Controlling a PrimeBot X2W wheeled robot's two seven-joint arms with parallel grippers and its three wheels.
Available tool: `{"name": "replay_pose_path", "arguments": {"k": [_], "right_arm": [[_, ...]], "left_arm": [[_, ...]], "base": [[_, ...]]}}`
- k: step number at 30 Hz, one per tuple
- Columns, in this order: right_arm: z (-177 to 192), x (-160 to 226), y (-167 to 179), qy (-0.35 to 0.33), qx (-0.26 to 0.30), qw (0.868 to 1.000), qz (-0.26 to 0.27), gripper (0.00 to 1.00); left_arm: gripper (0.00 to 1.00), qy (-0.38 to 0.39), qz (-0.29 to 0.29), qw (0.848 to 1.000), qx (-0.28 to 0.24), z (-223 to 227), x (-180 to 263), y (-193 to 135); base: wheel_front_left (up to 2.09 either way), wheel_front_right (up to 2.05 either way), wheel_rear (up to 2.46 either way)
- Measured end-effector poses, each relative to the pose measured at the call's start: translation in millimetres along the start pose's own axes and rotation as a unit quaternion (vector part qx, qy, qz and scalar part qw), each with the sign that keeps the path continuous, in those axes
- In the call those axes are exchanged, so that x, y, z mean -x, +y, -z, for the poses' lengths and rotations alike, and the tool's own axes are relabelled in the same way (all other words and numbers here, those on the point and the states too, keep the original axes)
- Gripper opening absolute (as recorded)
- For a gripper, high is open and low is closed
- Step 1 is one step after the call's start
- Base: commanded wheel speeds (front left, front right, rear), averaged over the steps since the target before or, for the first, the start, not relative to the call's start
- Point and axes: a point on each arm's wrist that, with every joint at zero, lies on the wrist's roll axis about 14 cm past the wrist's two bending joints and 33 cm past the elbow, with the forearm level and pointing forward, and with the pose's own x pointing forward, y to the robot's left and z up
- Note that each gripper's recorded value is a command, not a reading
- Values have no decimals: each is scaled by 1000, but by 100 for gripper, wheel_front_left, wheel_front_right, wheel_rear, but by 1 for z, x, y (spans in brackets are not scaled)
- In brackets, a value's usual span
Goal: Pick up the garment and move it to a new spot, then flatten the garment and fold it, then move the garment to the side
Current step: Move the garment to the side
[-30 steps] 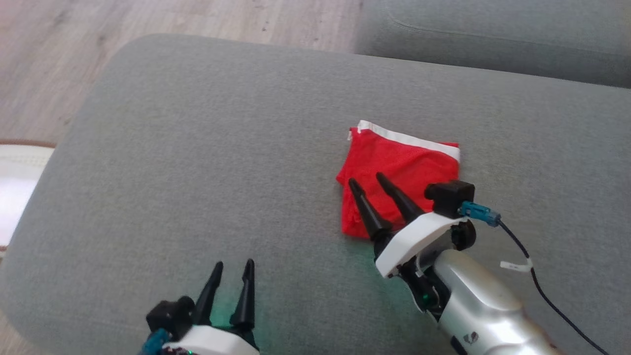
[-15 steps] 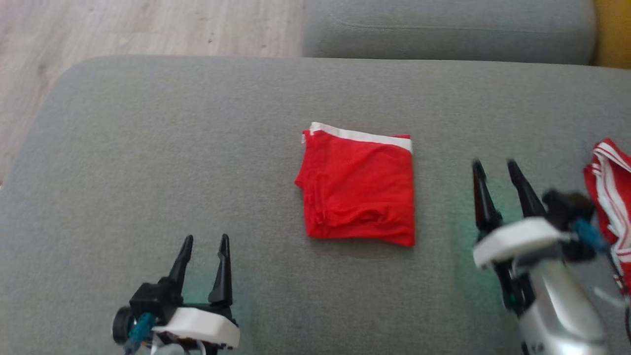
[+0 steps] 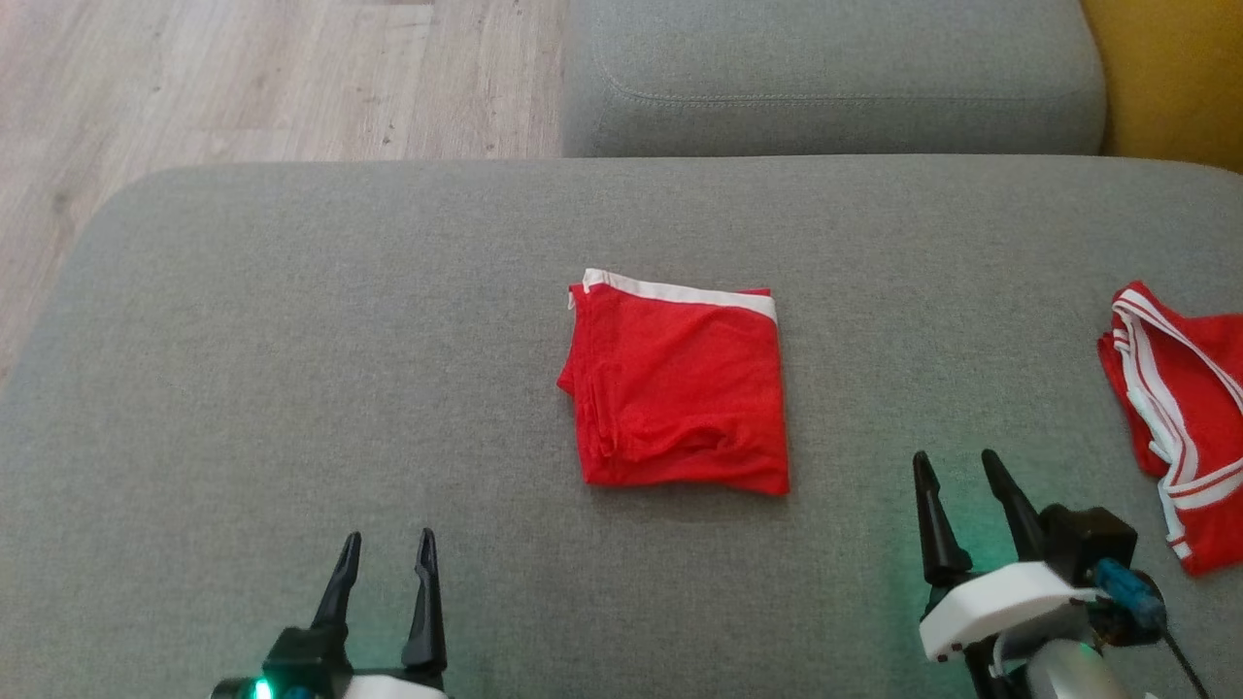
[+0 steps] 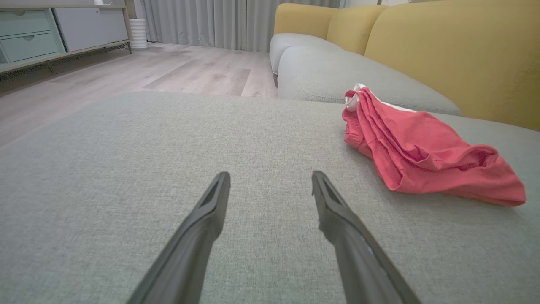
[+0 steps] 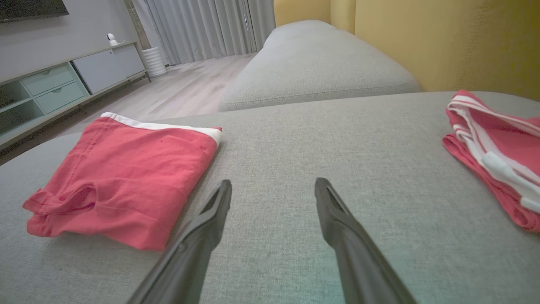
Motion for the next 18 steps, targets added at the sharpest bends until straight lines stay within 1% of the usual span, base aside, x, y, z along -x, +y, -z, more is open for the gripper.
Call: {"name": "replay_pose_path", "arguments": {"k": [3, 12, 15, 18], "right_arm": [[4, 4, 5, 3, -9, 1000, -4, 100], [5, -1, 9, 5, -20, 1000, -10, 100], [11, -8, 19, 16, -24, 999, -25, 100], [10, -27, 35, 24, -20, 998, -52, 100]], "left_arm": [[100, 3, -6, 1000, -4, 3, 4, -2], [100, 4, -6, 1000, -3, 3, 2, -3], [100, 10, -8, 1000, 3, 6, 1, -2], [100, 12, -11, 1000, 12, 6, -3, -2]], "base": [[0, 0, 0], [0, 0, 0], [0, 0, 0], [0, 0, 0]]}}
